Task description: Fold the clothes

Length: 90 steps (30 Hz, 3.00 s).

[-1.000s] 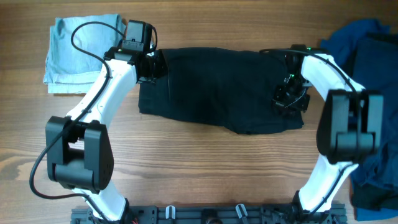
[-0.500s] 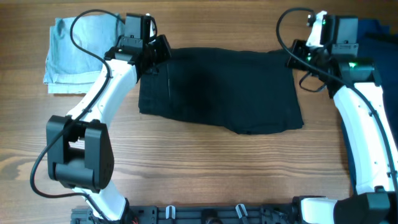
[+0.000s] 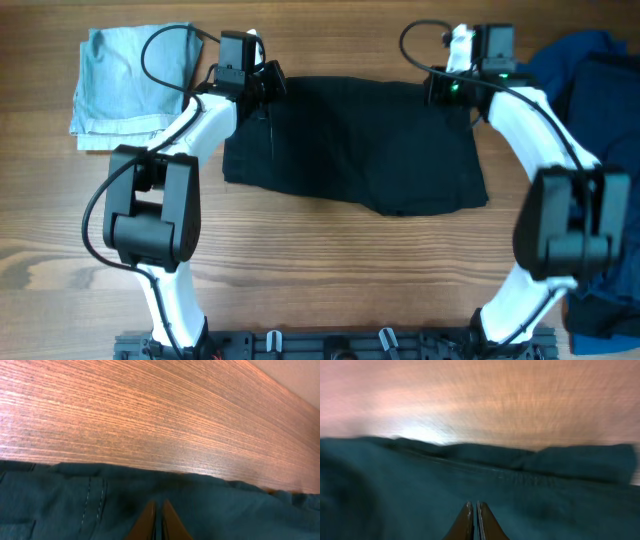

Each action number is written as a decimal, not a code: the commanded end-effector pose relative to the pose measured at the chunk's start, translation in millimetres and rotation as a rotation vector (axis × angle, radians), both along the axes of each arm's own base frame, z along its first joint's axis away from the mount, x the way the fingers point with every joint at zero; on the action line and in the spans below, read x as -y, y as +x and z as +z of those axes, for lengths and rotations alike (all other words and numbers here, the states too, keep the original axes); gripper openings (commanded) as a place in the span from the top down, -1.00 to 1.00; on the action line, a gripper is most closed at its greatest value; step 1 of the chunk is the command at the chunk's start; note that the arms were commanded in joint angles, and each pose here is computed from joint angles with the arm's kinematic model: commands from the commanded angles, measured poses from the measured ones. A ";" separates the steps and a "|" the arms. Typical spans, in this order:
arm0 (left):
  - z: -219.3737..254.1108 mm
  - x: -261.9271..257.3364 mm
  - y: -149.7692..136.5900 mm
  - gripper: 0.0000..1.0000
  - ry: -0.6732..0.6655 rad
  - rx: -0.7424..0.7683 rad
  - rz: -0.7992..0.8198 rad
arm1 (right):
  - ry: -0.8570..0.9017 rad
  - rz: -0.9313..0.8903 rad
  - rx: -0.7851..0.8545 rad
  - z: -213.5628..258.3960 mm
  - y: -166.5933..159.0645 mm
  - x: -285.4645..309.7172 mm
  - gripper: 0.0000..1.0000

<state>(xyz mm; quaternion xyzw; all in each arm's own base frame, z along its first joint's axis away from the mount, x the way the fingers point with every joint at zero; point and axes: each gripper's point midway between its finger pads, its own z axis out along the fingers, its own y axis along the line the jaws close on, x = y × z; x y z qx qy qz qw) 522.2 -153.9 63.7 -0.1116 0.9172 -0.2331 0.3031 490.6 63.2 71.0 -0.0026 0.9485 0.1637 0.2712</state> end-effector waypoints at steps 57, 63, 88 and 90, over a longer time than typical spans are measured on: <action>-63.6 -58.8 5.5 0.80 0.133 -0.093 0.155 | -0.444 -0.285 0.008 -86.7 31.2 99.7 0.91; -47.0 -57.0 16.8 0.83 0.121 -0.026 0.155 | -0.431 -0.306 0.119 -53.1 51.1 99.8 0.88; 55.4 -127.6 -10.6 0.90 0.195 0.009 0.247 | -0.003 0.085 0.273 77.7 39.3 -49.4 0.86; 35.1 -132.9 -9.5 0.91 0.201 -0.029 0.253 | -0.007 0.108 0.256 54.5 44.4 -60.0 0.75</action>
